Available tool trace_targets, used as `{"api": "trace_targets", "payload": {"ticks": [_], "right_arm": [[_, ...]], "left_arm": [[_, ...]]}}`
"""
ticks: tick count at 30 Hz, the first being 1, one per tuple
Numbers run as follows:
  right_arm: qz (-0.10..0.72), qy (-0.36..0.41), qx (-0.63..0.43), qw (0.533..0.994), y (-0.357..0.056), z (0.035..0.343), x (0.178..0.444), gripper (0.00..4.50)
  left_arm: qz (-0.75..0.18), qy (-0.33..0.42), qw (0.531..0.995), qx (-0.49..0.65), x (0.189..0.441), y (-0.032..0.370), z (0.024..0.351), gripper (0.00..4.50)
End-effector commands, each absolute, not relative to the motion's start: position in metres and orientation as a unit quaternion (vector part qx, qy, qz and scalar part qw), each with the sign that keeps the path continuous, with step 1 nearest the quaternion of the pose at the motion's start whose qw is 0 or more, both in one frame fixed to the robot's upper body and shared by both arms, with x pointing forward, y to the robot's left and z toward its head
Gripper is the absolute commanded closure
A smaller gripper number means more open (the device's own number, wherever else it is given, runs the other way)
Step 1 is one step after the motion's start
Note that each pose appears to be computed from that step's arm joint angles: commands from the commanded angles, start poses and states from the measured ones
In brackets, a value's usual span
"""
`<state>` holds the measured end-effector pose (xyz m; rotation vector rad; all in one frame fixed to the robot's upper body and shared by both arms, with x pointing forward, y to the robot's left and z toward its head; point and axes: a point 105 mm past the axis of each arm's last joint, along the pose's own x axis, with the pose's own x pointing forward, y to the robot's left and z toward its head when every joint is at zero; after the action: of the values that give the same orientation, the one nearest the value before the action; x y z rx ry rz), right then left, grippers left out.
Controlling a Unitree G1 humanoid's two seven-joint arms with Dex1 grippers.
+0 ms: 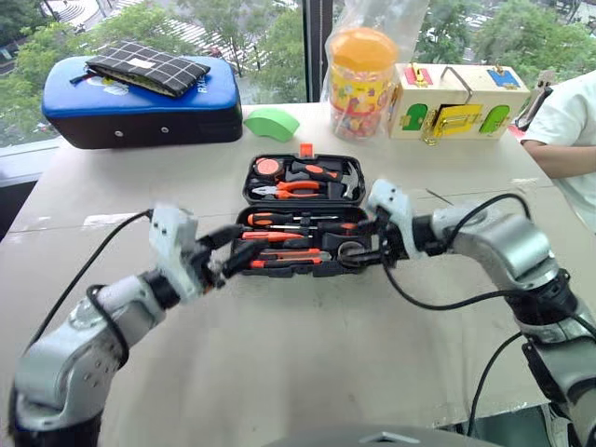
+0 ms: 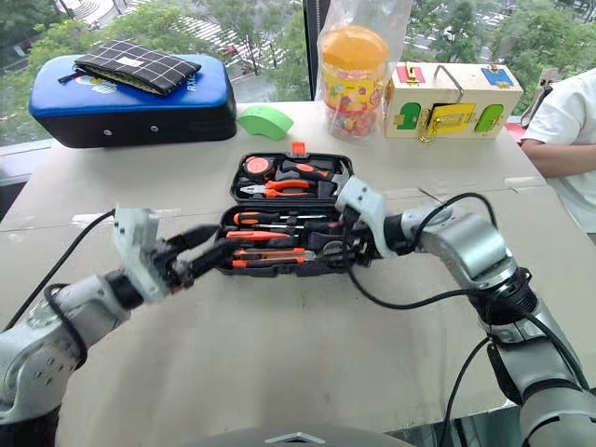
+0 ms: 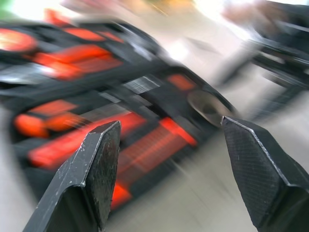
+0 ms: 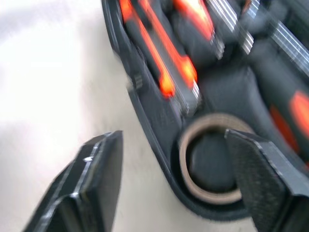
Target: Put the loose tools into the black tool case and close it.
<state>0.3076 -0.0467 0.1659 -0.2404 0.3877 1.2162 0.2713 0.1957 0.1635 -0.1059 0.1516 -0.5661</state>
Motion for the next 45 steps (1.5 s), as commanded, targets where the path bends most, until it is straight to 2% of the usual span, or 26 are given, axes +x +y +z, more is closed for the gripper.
{"api": "trace_targets", "payload": {"ticks": [1, 4, 5, 7, 12, 16, 19, 21, 24, 25, 27, 30, 35, 41, 43, 45], "right_arm": [[0.485, 0.114, -0.067, 0.864, -0.057, 0.202, 0.343, 1.23], [0.399, 0.136, -0.066, 0.904, -0.075, 0.195, 0.38, 1.23], [0.379, 0.145, -0.063, 0.912, -0.077, 0.191, 0.391, 0.7], [0.364, 0.154, -0.055, 0.917, -0.073, 0.186, 0.404, 0.07], [0.294, 0.188, -0.037, 0.936, -0.072, 0.169, 0.443, 0.07], [0.249, 0.209, -0.021, 0.945, -0.078, 0.153, 0.46, 0.07], [0.241, 0.223, -0.008, 0.944, -0.082, 0.14, 0.461, 0.93], [0.245, 0.226, -0.003, 0.943, -0.083, 0.137, 0.461, 1.76], [0.258, 0.228, 0.017, 0.939, -0.084, 0.135, 0.46, 3.21], [0.268, 0.228, 0.025, 0.936, -0.083, 0.135, 0.458, 3.64], [0.293, 0.232, 0.047, 0.926, -0.079, 0.135, 0.454, 4.45], [0.34, 0.234, 0.078, 0.907, -0.072, 0.139, 0.445, 4.45], [0.402, 0.232, 0.109, 0.879, -0.069, 0.146, 0.414, 4.45], [0.405, 0.232, 0.092, 0.879, -0.08, 0.145, 0.377, 4.45], [0.398, 0.244, 0.077, 0.881, -0.086, 0.136, 0.369, 3.84], [0.389, 0.257, 0.066, 0.882, -0.09, 0.13, 0.366, 2.8]], "left_arm": [[-0.165, 0.083, 0.979, -0.082, 0.307, 0.224, 0.167, 1.15], [-0.111, 0.117, 0.983, -0.088, 0.343, 0.238, 0.161, 1.15], [-0.1, 0.122, 0.984, -0.088, 0.356, 0.242, 0.159, 1.15], [-0.078, 0.135, 0.984, -0.085, 0.376, 0.25, 0.153, 1.15], [-0.053, 0.17, 0.982, -0.064, 0.423, 0.255, 0.135, 1.15], [-0.072, 0.212, 0.974, -0.033, 0.437, 0.251, 0.115, 1.15], [-0.092, 0.221, 0.97, -0.039, 0.44, 0.246, 0.111, 1.92], [-0.1, 0.219, 0.969, -0.051, 0.442, 0.245, 0.113, 2.75], [-0.134, 0.224, 0.963, -0.065, 0.439, 0.241, 0.114, 4.21], [-0.148, 0.225, 0.96, -0.07, 0.437, 0.239, 0.115, 4.5], [-0.179, 0.231, 0.953, -0.081, 0.432, 0.235, 0.116, 4.5], [-0.228, 0.233, 0.94, -0.095, 0.418, 0.224, 0.12, 4.5], [-0.273, 0.224, 0.934, -0.052, 0.366, 0.212, 0.118, 4.5], [-0.282, 0.227, 0.932, -0.027, 0.322, 0.204, 0.116, 4.5], [-0.272, 0.234, 0.933, -0.022, 0.313, 0.205, 0.111, 4.5], [-0.267, 0.238, 0.933, -0.019, 0.308, 0.206, 0.107, 4.5]]}}
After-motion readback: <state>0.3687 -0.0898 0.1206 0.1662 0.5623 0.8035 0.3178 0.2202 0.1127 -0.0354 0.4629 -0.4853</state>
